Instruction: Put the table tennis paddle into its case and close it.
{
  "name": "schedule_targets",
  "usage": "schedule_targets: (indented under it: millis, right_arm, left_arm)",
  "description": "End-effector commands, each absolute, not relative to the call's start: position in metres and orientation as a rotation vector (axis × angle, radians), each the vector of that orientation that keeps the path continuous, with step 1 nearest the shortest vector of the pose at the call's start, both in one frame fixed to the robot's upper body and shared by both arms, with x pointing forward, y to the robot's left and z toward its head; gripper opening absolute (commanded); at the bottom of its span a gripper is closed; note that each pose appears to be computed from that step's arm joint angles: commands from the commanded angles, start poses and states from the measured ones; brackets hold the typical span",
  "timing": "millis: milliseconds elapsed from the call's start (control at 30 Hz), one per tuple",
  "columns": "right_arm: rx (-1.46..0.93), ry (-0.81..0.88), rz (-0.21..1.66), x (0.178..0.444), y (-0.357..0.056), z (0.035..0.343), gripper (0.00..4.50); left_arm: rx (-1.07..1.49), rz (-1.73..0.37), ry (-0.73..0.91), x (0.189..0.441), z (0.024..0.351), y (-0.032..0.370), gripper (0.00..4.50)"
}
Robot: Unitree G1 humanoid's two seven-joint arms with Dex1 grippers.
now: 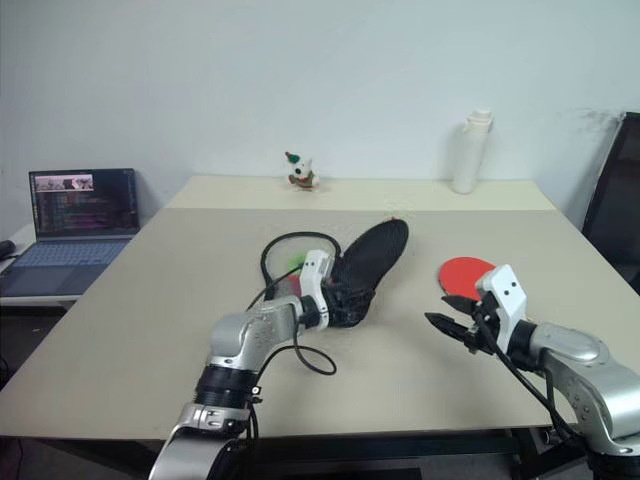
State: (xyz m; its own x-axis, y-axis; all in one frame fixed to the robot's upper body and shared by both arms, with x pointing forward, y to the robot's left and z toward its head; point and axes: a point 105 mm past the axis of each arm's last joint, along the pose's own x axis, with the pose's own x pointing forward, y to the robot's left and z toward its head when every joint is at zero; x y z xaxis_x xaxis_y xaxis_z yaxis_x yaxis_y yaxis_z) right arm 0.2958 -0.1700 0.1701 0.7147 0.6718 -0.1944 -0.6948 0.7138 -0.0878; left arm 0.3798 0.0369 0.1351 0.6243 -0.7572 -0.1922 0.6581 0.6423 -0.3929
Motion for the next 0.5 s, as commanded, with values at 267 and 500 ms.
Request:
schedule_targets:
  millis: [267,500]
  right_arm:
    - [-0.147,0.078,0.662,0.315,-0.171,0.189,2.65]
    - [0.014,0.085,0.686,0.321,-0.147,0.187,2.65]
  left_arm:
    - [-0.321,-0.934,0.117,0.374,0.192,0.037,4.47]
    - [-0.129,-0.909,-0.032,0.373,0.211,0.109,4.47]
